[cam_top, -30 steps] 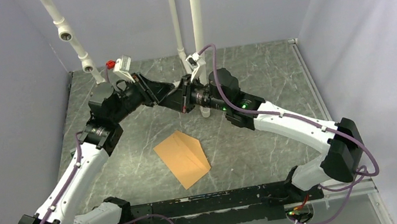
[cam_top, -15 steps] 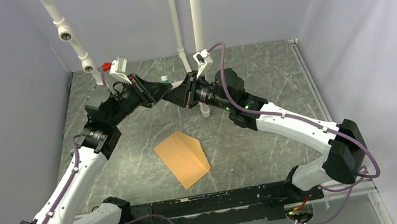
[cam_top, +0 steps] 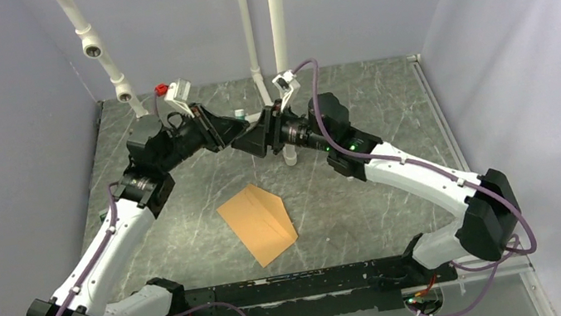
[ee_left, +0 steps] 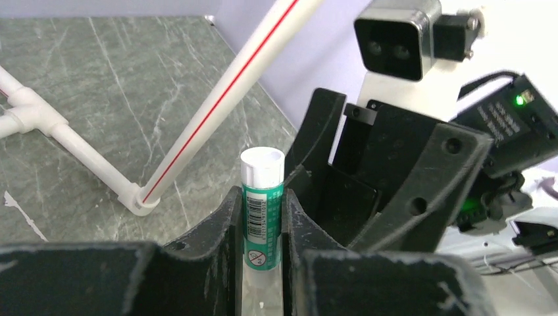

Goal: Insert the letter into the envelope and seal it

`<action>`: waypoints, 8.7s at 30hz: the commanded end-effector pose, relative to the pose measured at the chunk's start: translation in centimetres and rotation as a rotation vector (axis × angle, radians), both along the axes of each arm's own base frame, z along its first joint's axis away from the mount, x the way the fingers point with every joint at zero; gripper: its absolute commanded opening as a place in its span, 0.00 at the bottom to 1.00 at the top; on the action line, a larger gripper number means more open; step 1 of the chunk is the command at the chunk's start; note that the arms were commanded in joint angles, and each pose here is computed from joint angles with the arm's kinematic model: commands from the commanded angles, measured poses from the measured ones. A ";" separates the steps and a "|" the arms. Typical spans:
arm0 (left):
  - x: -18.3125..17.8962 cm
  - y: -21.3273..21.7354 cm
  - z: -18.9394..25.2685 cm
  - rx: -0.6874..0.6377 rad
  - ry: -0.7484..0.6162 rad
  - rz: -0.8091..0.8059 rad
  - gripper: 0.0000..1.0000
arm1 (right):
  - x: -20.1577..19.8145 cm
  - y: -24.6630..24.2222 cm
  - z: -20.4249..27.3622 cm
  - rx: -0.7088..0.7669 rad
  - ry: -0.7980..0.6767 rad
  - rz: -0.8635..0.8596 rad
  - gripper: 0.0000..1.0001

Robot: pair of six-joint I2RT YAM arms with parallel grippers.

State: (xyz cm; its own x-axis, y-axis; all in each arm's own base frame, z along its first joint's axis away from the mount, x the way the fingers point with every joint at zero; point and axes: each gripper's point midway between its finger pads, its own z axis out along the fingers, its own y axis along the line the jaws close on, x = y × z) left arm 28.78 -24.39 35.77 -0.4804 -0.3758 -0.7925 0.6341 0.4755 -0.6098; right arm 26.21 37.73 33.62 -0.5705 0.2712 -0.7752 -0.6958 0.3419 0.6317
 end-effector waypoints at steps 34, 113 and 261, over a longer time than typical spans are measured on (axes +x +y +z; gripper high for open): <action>-6.7 -2.7 3.2 0.137 -0.272 -0.558 0.02 | -2.8 -4.4 7.5 -0.036 -0.186 0.262 0.19; -4.3 0.2 2.8 0.430 -0.497 -0.280 0.02 | 1.4 -4.9 11.8 -0.003 -0.167 -0.404 0.00; -4.9 -0.7 3.2 0.422 -0.477 -0.385 0.02 | -0.1 -1.9 12.2 0.024 -0.303 -0.053 0.00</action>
State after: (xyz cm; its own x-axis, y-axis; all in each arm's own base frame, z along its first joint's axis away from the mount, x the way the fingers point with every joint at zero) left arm 19.73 -25.50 39.28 -0.1530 0.1220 -0.9807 0.9851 0.0973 -0.1416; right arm 20.27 34.69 42.05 -0.1047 0.0696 -0.9921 -0.9922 0.0612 0.1090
